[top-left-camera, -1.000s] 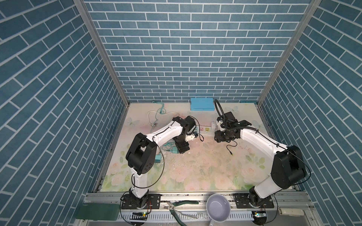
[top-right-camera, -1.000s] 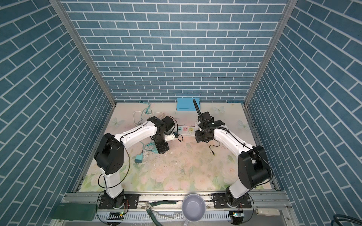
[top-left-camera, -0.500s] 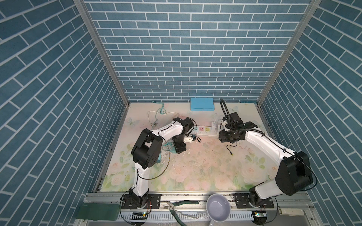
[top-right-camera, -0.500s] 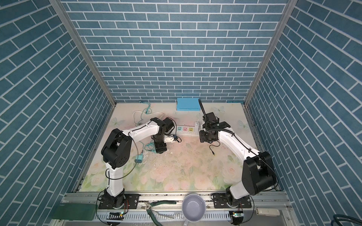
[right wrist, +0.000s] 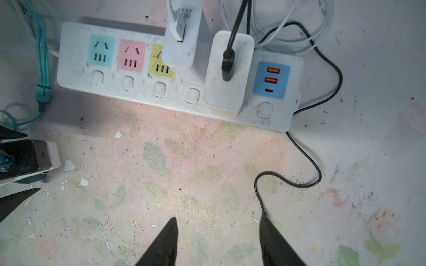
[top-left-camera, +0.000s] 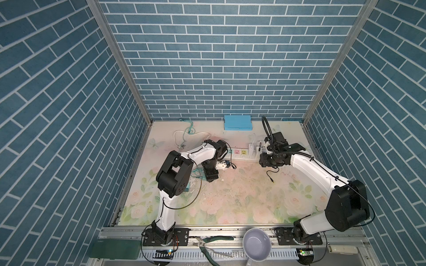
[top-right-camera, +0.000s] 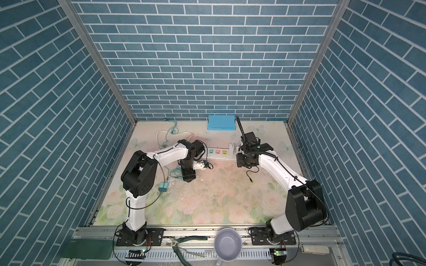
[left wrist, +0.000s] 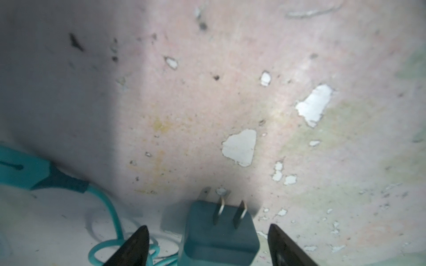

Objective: Insert plugs into power strip
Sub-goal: Pick up the plug from the center of the table.

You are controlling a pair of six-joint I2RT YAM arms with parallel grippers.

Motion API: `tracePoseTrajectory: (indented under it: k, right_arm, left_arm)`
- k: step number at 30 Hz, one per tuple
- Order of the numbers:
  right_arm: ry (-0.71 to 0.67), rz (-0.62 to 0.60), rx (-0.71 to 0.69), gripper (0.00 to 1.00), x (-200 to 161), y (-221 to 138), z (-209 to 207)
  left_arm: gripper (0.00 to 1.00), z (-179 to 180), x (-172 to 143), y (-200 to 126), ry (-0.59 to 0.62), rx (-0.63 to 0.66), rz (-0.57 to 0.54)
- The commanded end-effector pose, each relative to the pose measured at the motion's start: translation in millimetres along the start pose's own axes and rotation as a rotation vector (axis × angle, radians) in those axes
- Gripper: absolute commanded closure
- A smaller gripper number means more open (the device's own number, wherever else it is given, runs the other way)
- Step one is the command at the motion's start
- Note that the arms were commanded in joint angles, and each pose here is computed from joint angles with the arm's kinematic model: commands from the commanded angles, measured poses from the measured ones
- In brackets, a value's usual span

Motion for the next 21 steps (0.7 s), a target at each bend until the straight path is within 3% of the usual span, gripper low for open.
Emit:
tracePoseTrajectory:
  k: [1, 6, 12, 17, 19, 21]
  right_arm:
    - [0.016, 0.024, -0.019, 0.43, -10.6, 1.5, -5.4]
    - [0.013, 0.016, -0.022, 0.44, -8.8, 0.5, -6.1]
    - [-0.004, 0.0, -0.012, 0.44, -6.0, -5.0, -4.3]
    - [-0.035, 0.005, 0.022, 0.44, -7.0, -9.1, 0.8]
    - [-0.067, 0.024, 0.072, 0.46, -9.3, -9.5, 8.1]
    - [-0.14, 0.043, 0.109, 0.49, -14.6, -11.2, 19.8]
  left_arm:
    - [0.21, -6.2, -1.1, 7.7, 0.007, -0.033, 0.031]
    - [0.41, -10.1, -9.2, 14.0, -0.015, -0.051, 0.089]
    - [0.72, -4.1, -8.5, 14.0, -0.046, -0.021, 0.113]
    - [0.71, 7.8, -0.4, -3.9, -0.114, 0.045, 0.097]
    - [0.65, 16.1, 7.9, -13.9, -0.208, 0.056, 0.086]
    - [0.65, 16.8, 16.2, -20.8, -0.288, 0.017, 0.081]
Point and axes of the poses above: each gripper's point midway between its finger pads, its own y axis out along the fingers, its own z axis along the line the jaws close on, x = y × z, the point moved 3 cm from there along -y, back along the fingers
